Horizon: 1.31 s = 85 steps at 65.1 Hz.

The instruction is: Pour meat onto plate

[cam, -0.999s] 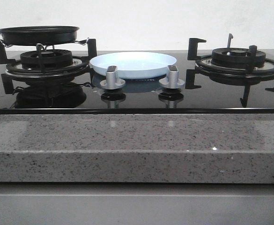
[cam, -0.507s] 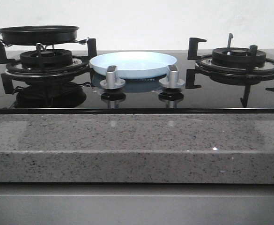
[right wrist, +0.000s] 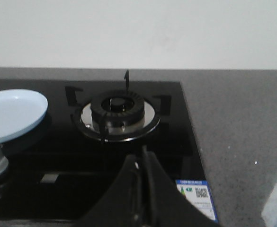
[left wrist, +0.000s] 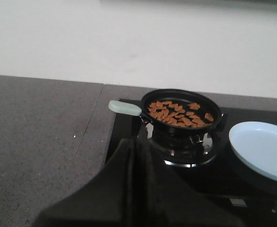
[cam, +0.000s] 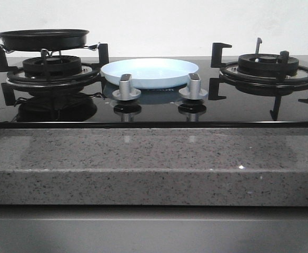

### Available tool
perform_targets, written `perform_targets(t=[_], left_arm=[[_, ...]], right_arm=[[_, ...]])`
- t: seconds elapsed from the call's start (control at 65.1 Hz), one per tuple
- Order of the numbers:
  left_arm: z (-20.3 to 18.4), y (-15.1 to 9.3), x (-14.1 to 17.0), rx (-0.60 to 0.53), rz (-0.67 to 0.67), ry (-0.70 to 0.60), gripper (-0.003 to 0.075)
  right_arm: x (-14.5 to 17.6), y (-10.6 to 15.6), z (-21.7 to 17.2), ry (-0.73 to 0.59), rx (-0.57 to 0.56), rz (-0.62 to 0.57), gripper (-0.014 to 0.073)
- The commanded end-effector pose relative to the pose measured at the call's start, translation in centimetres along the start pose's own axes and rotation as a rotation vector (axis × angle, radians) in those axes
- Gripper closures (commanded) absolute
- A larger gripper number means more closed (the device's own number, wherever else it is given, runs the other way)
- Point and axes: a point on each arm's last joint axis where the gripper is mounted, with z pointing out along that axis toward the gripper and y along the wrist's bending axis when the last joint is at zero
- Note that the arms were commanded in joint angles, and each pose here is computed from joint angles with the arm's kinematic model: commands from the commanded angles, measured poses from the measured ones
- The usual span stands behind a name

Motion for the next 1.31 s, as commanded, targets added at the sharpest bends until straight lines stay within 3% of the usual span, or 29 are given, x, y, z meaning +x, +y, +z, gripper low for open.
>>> perform_targets(t=[0.0, 0.369, 0.461, 0.538, 0.676, 0.768, 1.107, 1.291], left_arm=[[1.1, -0.1, -1.3, 0.004, 0.005, -0.025, 0.0741], [5.6, 0.0, 0.4, -0.012, 0.002, 0.171, 0.0740], [6.3, 0.1, 0.7, -0.013, 0.002, 0.179, 0.0713], [6.7, 0.1, 0.7, -0.013, 0.002, 0.176, 0.0605], [7.0, 0.1, 0.5, -0.012, 0.002, 0.161, 0.0307], [7.0, 0.1, 0.5, -0.012, 0.002, 0.157, 0.0195], [7.0, 0.1, 0.5, -0.012, 0.000, 0.161, 0.0188], [7.0, 0.1, 0.5, -0.012, 0.000, 0.161, 0.0189]], right_arm=[[-1.2, 0.0, 0.9, -0.010, 0.010, -0.023, 0.0666], [0.1, -0.1, 3.5, 0.174, 0.020, -0.023, 0.0662], [0.3, -0.1, 3.8, 0.197, 0.021, -0.023, 0.0603], [0.4, -0.1, 3.9, 0.211, 0.021, -0.023, 0.0468], [0.5, -0.1, 4.0, 0.217, 0.022, -0.023, 0.0202], [0.5, -0.1, 4.0, 0.217, 0.021, -0.022, 0.0151], [0.5, -0.1, 4.0, 0.217, 0.021, -0.021, 0.0152], [-0.2, 0.2, 4.1, 0.232, -0.005, 0.037, 0.0152]])
